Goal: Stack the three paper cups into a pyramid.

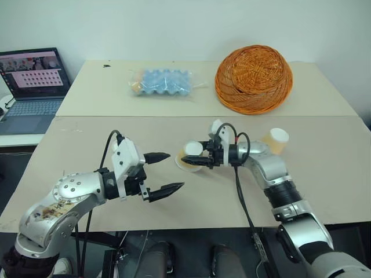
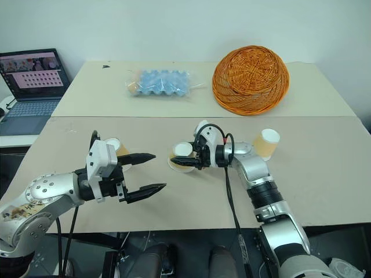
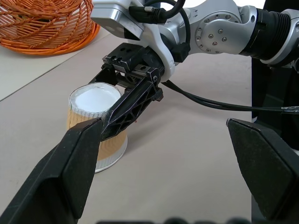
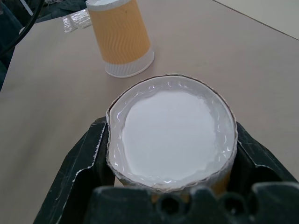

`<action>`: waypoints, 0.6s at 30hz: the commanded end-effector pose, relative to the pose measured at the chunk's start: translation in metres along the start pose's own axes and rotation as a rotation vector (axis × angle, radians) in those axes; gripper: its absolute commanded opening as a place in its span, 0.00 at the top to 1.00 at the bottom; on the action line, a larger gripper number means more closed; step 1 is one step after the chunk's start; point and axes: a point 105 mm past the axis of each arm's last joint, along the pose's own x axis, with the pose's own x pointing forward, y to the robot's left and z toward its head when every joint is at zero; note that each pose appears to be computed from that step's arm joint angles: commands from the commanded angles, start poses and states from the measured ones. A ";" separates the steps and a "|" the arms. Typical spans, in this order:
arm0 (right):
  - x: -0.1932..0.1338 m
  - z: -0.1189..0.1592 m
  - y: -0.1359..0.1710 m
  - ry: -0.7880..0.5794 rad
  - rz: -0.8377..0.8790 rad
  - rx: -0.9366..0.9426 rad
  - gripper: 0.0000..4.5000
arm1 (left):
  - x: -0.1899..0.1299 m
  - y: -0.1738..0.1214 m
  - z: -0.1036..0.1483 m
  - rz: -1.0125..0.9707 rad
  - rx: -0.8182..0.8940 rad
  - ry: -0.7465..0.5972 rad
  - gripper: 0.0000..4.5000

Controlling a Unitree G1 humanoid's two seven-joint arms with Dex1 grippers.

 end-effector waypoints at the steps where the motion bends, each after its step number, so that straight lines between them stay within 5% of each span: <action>1: 0.001 0.015 -0.004 -0.038 -0.005 -0.048 0.42 | 0.001 -0.003 0.009 -0.016 0.023 -0.029 0.00; 6: 0.000 0.016 -0.005 -0.044 -0.011 -0.052 0.01 | 0.002 -0.003 0.011 -0.017 0.024 -0.032 0.00; 18: -0.018 0.016 -0.013 -0.025 -0.048 -0.081 0.01 | 0.005 -0.002 0.012 -0.025 0.020 -0.036 0.00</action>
